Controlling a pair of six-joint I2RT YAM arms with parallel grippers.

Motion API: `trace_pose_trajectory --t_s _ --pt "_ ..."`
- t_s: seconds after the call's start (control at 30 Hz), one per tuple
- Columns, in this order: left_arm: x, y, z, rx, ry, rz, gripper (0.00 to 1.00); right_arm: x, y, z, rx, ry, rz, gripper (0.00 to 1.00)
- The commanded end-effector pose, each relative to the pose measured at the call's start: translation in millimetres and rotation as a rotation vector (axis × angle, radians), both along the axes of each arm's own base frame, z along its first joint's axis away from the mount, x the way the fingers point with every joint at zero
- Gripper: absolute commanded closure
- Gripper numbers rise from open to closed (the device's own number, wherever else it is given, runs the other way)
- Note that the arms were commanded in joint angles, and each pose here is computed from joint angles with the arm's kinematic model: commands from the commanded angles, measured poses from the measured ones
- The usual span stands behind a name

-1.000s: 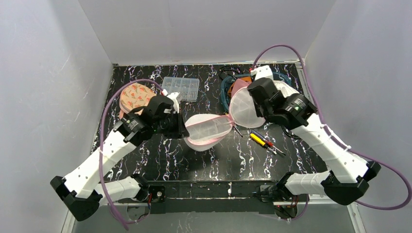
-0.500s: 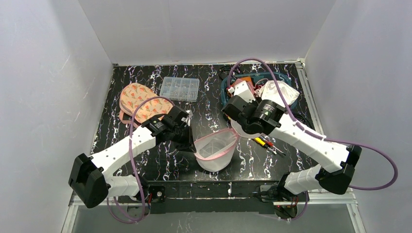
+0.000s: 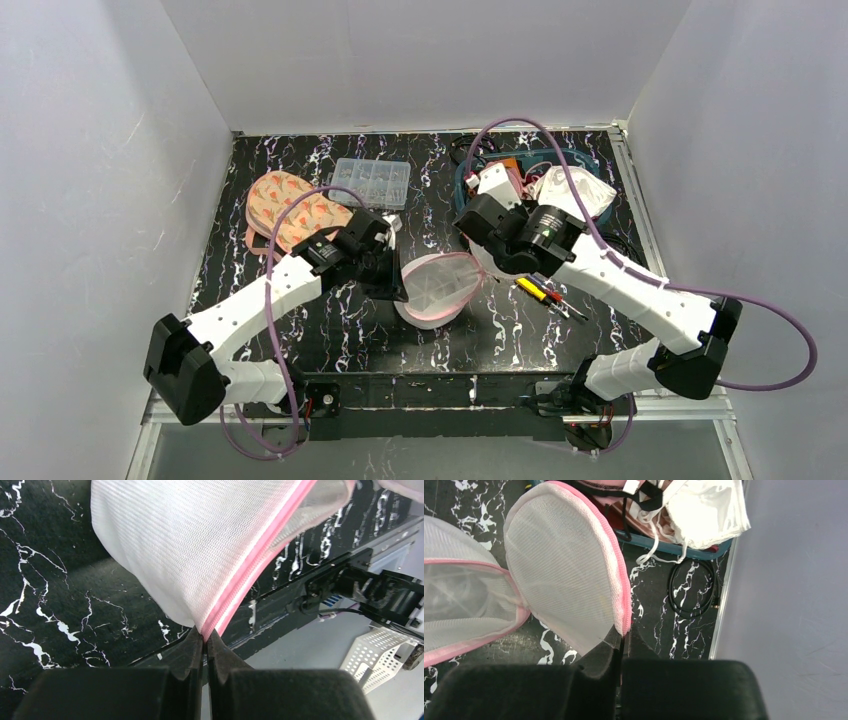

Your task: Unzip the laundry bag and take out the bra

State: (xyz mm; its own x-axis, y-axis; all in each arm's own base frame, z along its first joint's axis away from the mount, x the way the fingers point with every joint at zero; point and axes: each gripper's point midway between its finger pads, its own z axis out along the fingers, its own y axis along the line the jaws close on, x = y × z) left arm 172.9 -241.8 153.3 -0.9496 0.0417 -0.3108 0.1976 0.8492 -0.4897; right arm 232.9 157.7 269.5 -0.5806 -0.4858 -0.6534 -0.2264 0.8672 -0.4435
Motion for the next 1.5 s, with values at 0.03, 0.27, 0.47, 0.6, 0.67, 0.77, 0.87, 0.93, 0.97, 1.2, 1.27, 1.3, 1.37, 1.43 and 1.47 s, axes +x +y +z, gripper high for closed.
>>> trace_pose_trajectory --t_s 0.03,0.27,0.47,0.6,0.67,0.77,0.87,0.93,0.97,1.2,1.27,1.3,1.37,1.43,1.47 --pt "-2 3 -27 0.01 0.025 0.021 1.0 1 15 -12 0.077 -0.007 0.014 0.99" --pt "4 5 -13 -0.001 -0.035 0.032 1.0 -2 25 -14 0.131 0.005 0.033 0.99" --pt "6 6 -8 -0.021 -0.066 0.046 1.0 -11 43 -8 0.263 0.038 0.082 0.97" --pt "4 4 -12 -0.037 -0.053 0.049 1.0 -16 56 -9 0.336 0.06 0.111 0.94" --pt "3 1 -14 -0.051 -0.044 0.049 1.0 -18 62 -12 0.352 0.073 0.121 0.91" --pt "3 0 -17 -0.059 -0.035 0.051 1.0 -20 72 -15 0.392 0.084 0.139 0.87" --pt "4 -2 -20 -0.057 -0.031 0.051 1.0 -23 82 -19 0.425 0.11 0.159 0.82" --pt "4 -2 -20 -0.06 -0.029 0.049 1.0 -25 87 -22 0.435 0.123 0.167 0.77" --pt "4 -3 -20 -0.063 -0.029 0.049 1.0 -26 89 -25 0.439 0.132 0.171 0.75" --pt "0 1 -28 -0.049 -0.018 0.049 1.0 -35 90 -58 0.466 0.172 0.169 0.67" --pt "-2 3 -30 -0.046 -0.017 0.051 1.0 -36 88 -70 0.47 0.178 0.158 0.65" --pt "-3 4 -32 -0.043 -0.013 0.054 1.0 -38 88 -76 0.476 0.184 0.157 0.63" --pt "-5 6 -34 -0.043 -0.009 0.057 1.0 -38 84 -83 0.472 0.182 0.138 0.56" --pt "-6 8 -35 -0.039 -0.009 0.06 1.0 -35 74 -82 0.473 0.143 0.108 0.43" --pt "-6 9 -35 -0.035 -0.01 0.062 1.0 -33 68 -78 0.483 0.11 0.091 0.37"
